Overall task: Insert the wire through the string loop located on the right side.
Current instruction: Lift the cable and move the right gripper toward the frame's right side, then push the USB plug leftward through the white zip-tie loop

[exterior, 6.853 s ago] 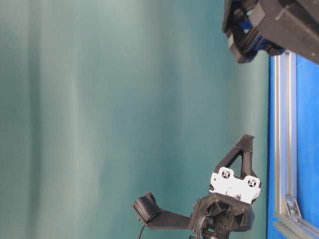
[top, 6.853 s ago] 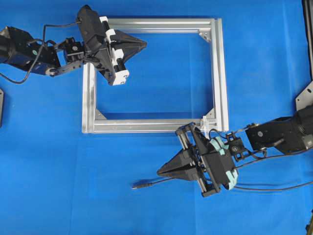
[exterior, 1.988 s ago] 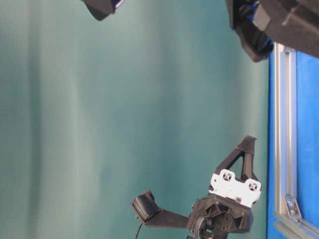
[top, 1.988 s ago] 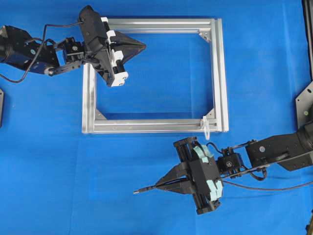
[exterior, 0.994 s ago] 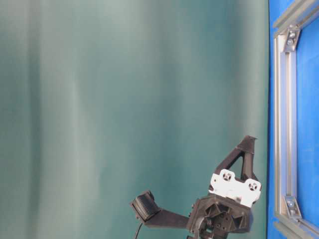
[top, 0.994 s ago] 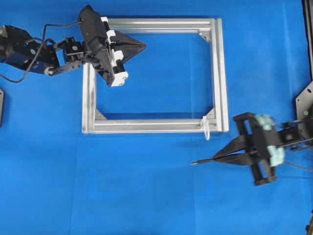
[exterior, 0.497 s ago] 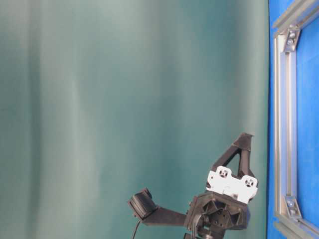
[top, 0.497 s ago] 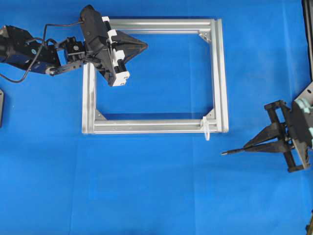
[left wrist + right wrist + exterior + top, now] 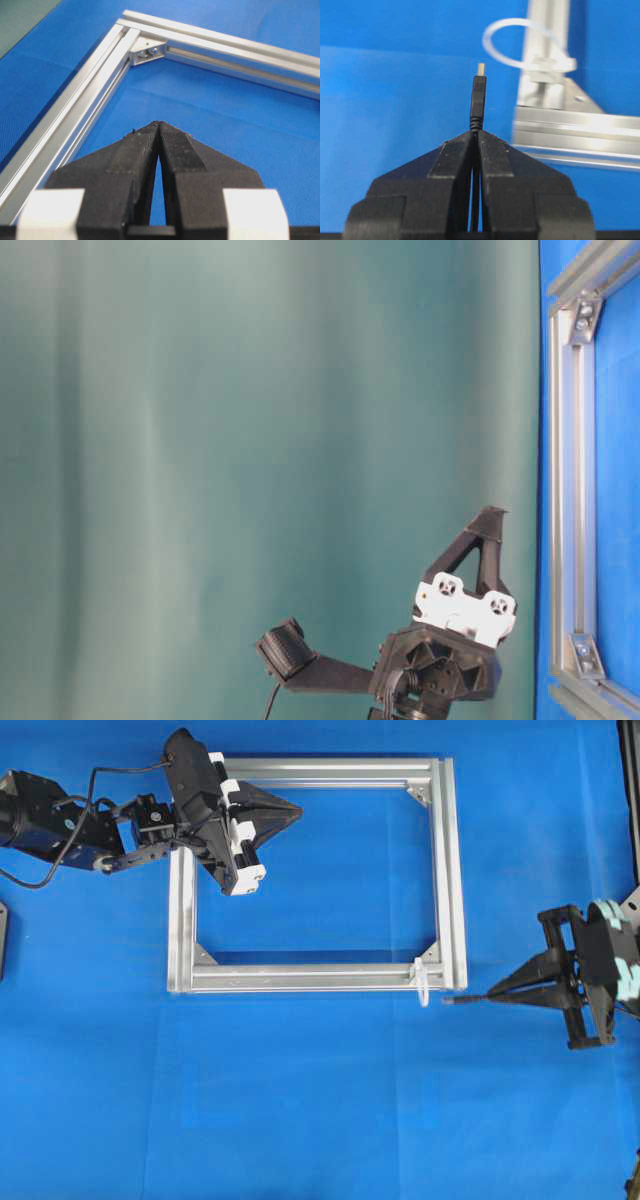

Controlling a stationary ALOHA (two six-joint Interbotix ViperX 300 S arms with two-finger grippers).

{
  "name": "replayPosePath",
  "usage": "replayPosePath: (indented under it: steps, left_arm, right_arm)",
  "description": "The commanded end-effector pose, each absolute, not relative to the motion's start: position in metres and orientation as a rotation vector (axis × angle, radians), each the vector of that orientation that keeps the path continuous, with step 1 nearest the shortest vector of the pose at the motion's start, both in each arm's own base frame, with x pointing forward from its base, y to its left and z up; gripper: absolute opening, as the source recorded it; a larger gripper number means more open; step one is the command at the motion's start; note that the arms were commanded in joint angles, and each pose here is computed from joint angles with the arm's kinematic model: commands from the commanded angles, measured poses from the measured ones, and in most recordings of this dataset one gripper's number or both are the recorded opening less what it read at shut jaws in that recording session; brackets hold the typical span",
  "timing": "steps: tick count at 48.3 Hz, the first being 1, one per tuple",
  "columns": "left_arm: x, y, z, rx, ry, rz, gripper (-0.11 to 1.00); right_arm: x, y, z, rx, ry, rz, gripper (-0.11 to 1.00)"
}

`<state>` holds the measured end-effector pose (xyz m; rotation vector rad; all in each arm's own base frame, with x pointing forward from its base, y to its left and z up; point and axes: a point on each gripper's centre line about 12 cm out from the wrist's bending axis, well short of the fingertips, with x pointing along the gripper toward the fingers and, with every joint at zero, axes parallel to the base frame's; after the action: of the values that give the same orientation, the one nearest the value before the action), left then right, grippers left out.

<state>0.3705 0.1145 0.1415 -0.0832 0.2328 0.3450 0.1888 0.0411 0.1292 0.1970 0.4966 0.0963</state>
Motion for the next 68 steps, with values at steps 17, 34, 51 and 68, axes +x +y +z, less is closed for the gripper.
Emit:
replayPosePath:
  steps: [17,34,51,68]
  left_arm:
    - [0.3745,0.1136,0.1585,-0.075,0.183,0.338,0.0]
    - [0.3746,0.113,0.1585,-0.076,0.182,0.336,0.0]
    - [0.3746,0.113,0.1585,-0.075,0.183,0.336,0.0]
    - [0.375,0.1131,0.159,-0.074,0.181,0.336,0.0]
  right_arm:
    - [0.1937,0.0294,0.1325,0.213,0.467,0.035,-0.04]
    - [0.1937,0.0294,0.1325,0.213,0.467,0.035,-0.04]
    - [0.1939,0.0292,0.1328,0.214,0.464,0.034,-0.04]
    - [0.194,0.0293,0.1329,0.213,0.463,0.035,-0.04]
